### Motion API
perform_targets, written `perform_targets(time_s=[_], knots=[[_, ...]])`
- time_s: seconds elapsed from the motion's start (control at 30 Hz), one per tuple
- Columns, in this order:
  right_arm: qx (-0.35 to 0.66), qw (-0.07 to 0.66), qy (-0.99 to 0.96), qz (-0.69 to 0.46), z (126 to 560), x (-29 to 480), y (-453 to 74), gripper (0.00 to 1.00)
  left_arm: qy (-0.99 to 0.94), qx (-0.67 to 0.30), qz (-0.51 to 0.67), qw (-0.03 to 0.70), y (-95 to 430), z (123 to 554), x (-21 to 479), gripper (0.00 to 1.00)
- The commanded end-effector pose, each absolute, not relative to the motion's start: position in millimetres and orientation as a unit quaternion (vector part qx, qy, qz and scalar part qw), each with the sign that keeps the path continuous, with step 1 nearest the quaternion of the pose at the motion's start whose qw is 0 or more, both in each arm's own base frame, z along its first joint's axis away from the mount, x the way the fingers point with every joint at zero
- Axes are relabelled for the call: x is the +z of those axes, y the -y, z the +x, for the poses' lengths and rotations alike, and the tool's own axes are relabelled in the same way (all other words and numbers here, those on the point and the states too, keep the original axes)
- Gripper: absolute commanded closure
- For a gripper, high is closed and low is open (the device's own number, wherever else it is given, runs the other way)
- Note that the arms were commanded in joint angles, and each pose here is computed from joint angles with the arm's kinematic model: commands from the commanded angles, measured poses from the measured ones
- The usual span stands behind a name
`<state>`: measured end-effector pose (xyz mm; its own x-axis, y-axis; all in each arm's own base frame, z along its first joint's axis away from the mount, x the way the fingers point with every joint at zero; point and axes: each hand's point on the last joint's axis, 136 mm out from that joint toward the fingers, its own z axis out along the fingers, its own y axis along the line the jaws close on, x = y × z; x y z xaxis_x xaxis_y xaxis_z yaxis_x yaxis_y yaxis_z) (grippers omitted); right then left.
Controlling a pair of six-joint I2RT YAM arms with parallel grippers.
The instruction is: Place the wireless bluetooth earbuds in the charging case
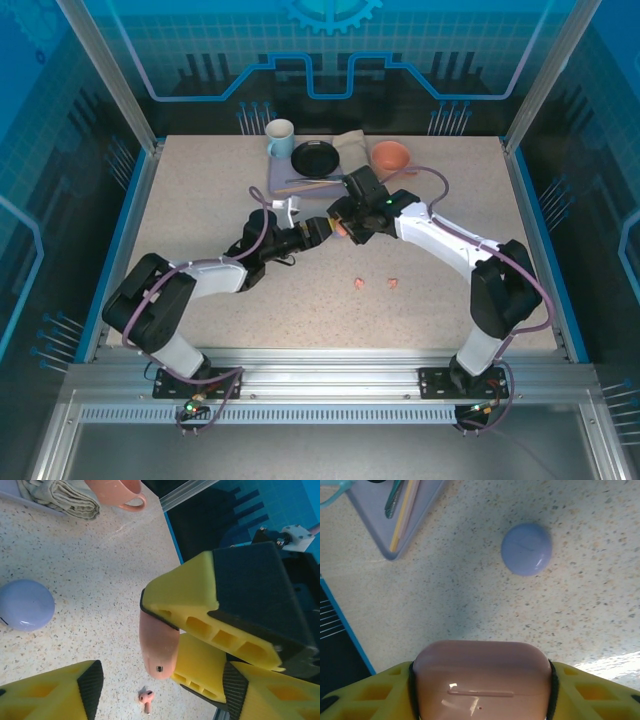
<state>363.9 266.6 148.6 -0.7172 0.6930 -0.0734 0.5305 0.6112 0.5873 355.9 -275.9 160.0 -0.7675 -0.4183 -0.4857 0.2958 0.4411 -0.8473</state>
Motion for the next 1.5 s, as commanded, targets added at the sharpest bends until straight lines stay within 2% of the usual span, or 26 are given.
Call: perform_targets(time_s=[0.0, 1.03, 1.27, 1.33, 1.47], knots=[[0.302, 0.149, -0.87, 0.359, 368.3, 161.6, -268.0, 0.59, -0.761, -0.538, -0.018, 0.361, 285.7, 361.3, 174.1, 0.35], [0.331, 0.131, -0.855, 0.378, 363.0, 161.2, -272.6, 0.62, -0.749, -0.544, -0.051, 0.374, 297.4, 386.1, 164.0, 0.63], [0.332, 0.128, -0.853, 0.381, 361.2, 160.6, -272.1, 0.62, -0.751, -0.543, -0.057, 0.371, 297.5, 388.3, 159.9, 0.8], [0.334, 0.13, -0.852, 0.382, 361.6, 161.8, -271.0, 0.6, -0.751, -0.543, -0.058, 0.371, 297.0, 387.9, 159.8, 0.87], [0.345, 0.14, -0.848, 0.376, 366.1, 171.4, -270.9, 0.53, -0.755, -0.54, -0.058, 0.367, 296.9, 387.1, 159.5, 0.92]])
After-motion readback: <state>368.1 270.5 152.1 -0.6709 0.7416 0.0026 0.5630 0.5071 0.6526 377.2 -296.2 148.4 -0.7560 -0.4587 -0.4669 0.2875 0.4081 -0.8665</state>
